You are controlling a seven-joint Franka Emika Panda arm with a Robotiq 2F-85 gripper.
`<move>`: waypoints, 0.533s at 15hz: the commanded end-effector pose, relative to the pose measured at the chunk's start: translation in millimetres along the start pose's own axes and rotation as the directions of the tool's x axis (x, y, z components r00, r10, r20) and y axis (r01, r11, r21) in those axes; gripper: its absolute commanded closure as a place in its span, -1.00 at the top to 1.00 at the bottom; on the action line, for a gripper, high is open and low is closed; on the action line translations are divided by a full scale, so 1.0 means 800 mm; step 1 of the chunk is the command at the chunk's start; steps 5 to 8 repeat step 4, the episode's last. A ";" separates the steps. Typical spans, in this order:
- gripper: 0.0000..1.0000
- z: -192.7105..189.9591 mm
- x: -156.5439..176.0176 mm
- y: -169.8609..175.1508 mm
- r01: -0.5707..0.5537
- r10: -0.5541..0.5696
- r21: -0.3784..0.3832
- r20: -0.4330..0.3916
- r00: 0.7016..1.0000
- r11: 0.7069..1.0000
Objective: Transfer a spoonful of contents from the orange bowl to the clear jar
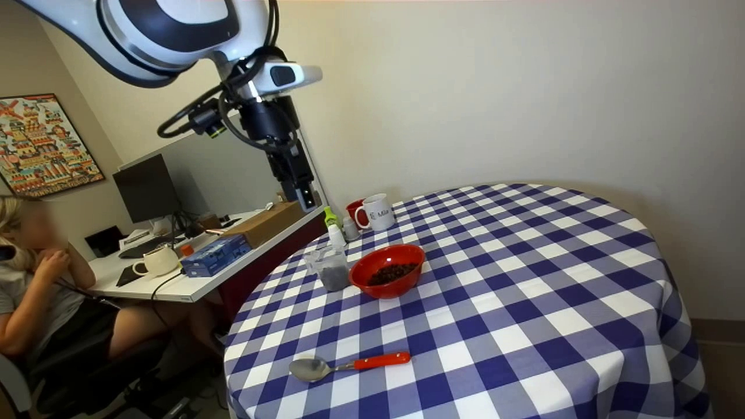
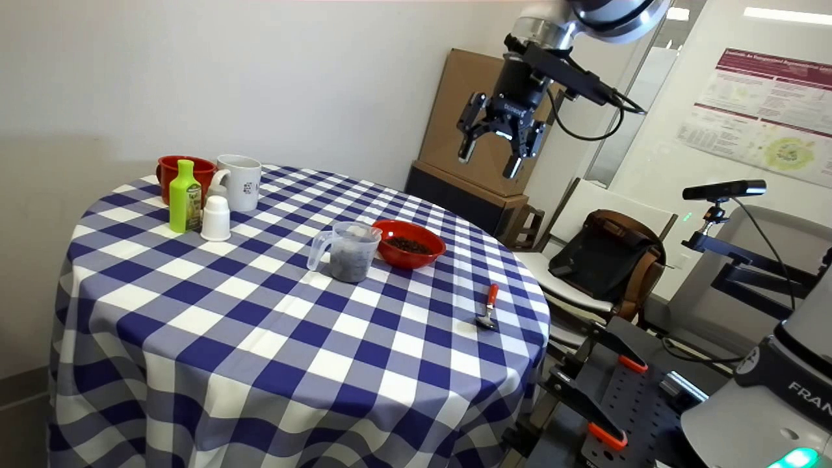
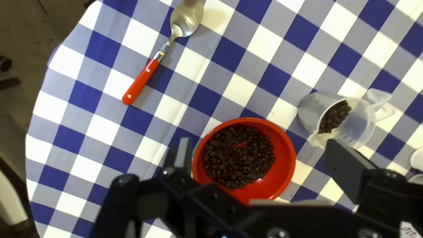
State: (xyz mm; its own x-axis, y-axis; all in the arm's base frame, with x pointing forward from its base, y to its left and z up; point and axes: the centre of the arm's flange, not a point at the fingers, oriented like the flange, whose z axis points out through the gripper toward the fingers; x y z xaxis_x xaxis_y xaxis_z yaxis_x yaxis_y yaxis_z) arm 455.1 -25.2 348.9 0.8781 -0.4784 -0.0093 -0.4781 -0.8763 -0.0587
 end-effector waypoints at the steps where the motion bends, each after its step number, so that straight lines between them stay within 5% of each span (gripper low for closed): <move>1: 1.00 -0.050 -0.017 -0.021 0.199 -0.199 0.010 0.036 0.979 0.980; 2: 1.00 -0.024 -0.011 -0.014 0.108 -0.108 -0.003 0.016 0.994 0.994; 8: 1.00 -0.039 -0.017 -0.022 0.164 -0.164 -0.002 0.017 0.986 0.986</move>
